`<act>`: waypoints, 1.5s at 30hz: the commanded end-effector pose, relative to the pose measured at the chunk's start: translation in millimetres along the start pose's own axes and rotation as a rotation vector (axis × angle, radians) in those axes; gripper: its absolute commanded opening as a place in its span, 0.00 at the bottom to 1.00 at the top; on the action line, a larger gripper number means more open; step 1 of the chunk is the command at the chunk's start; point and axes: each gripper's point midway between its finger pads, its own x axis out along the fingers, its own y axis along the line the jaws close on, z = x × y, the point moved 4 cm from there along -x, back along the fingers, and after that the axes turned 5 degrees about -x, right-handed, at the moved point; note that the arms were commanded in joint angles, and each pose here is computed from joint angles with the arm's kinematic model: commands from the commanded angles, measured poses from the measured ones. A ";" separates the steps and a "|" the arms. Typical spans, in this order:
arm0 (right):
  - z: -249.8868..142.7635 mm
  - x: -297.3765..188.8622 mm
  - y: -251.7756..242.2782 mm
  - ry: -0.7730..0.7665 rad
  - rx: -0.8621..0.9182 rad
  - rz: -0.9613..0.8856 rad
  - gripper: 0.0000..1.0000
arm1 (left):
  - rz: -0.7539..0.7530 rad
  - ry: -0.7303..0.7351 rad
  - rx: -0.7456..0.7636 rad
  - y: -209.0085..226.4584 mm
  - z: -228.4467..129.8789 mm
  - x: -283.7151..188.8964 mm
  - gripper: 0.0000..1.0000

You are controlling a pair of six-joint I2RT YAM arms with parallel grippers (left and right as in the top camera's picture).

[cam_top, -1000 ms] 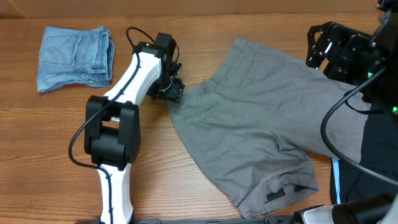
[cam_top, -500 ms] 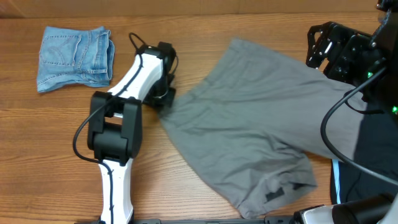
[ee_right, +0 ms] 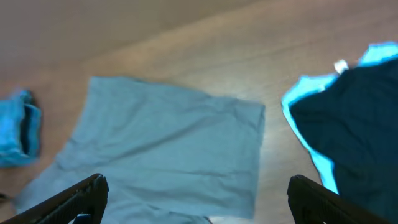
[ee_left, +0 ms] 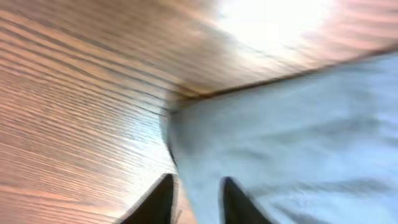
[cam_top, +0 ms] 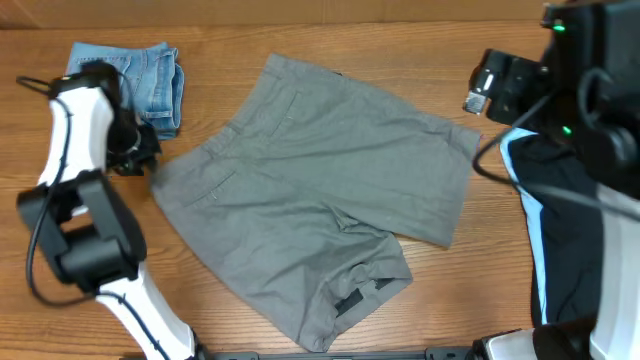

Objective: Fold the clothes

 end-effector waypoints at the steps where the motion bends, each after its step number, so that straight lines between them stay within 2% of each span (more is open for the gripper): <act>1: -6.6 50.8 -8.2 0.123 0.038 -0.077 0.95 | -0.314 -0.128 0.139 -39.1 -8.6 -66.5 0.41; 5: -17.5 94.5 -9.3 0.236 0.052 -0.083 0.95 | -0.470 -0.208 0.324 -73.0 -26.1 -103.6 0.55; 8: -23.0 111.6 -7.7 0.287 0.063 -0.064 0.92 | -0.433 -0.249 0.430 -94.3 -31.8 -107.0 0.56; 10: -21.7 113.1 -5.9 0.285 0.066 -0.052 0.92 | -0.392 -0.269 0.485 -112.4 -31.8 -101.3 0.41; 11: -21.0 112.7 -5.6 0.281 0.066 -0.050 0.92 | -0.378 -0.281 0.524 -124.5 -31.8 -97.1 0.36; 15: -22.4 105.8 -4.6 0.279 0.064 -0.033 0.92 | -0.375 -0.315 0.698 -178.3 -32.5 -72.4 0.26; 16: -25.0 102.2 -4.8 0.288 0.062 -0.028 0.92 | -0.366 -0.316 0.773 -201.5 -33.7 -53.7 0.23; 19: -29.3 96.1 -6.2 0.303 0.062 -0.028 0.92 | -0.277 -0.308 0.813 -222.1 -28.4 -14.7 0.11; 23: -32.0 90.0 -7.7 0.306 0.062 -0.030 0.92 | -0.208 -0.294 0.807 -233.4 -17.2 31.5 0.04; 28: -33.4 88.9 -4.3 0.316 0.067 -0.003 0.92 | -0.135 -0.301 0.736 -228.9 2.7 71.7 0.04; 33: -33.4 88.9 -4.3 0.316 0.067 -0.003 0.92 | 0.020 -0.305 0.619 -196.6 25.5 97.6 0.04; 37: -33.4 88.9 -4.3 0.316 0.067 -0.003 0.92 | 0.126 -0.280 0.458 -147.4 46.0 107.4 0.04; 39: -33.4 89.3 -4.3 0.316 0.067 -0.003 0.93 | 0.096 -0.260 0.378 -128.4 53.6 107.5 0.04; 45: -32.6 101.0 -2.7 0.332 0.073 -0.010 0.98 | -0.207 -0.226 0.317 -122.3 62.8 79.6 0.04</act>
